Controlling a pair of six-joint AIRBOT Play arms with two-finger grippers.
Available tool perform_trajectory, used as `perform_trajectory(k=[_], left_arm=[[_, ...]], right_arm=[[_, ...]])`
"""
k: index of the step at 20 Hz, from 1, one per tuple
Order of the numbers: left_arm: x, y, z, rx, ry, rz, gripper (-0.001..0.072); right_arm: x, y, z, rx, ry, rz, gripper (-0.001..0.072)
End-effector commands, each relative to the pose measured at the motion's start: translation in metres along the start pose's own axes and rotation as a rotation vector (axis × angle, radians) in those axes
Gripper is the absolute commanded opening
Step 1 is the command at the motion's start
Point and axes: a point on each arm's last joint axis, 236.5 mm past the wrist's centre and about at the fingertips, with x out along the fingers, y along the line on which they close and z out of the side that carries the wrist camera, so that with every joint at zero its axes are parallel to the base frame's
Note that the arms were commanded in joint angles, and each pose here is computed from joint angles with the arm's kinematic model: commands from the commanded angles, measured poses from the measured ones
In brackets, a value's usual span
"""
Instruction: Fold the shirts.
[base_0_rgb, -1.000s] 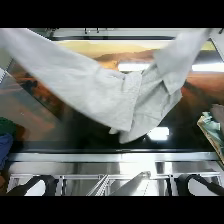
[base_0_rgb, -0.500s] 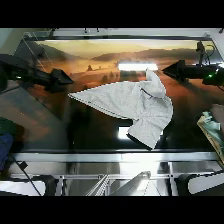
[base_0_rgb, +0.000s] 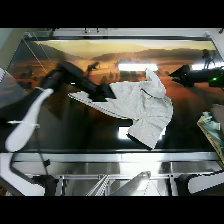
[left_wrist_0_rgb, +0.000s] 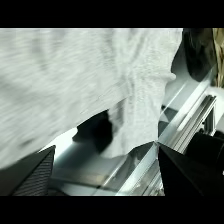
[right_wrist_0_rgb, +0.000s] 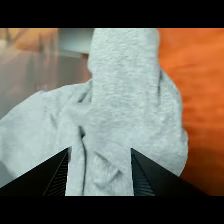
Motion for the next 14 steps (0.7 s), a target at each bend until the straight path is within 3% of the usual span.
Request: perform_trajectory(k=[1,6,10,14], left_arm=[[0.079,-0.032,-0.001,0.034,0.086,-0.013,0.0698],[0.107,-0.028,-0.020,0.067,0.249,0.037,0.0698],[0.048,-0.007,-0.027,0.064,0.353,0.086,0.0696],[-0.039,0.058,-0.031,-0.083,0.315,0.231,0.0697]], right_arm=[[0.028,-0.009,0.005,-0.010,-0.035,-0.059,0.0444],[0.027,-0.019,-0.029,0.053,0.112,-0.059,0.0443],[-0.027,-0.046,-0.050,0.150,0.180,-0.041,0.0433],[-0.080,-0.062,-0.096,0.285,0.125,-0.066,0.0433]])
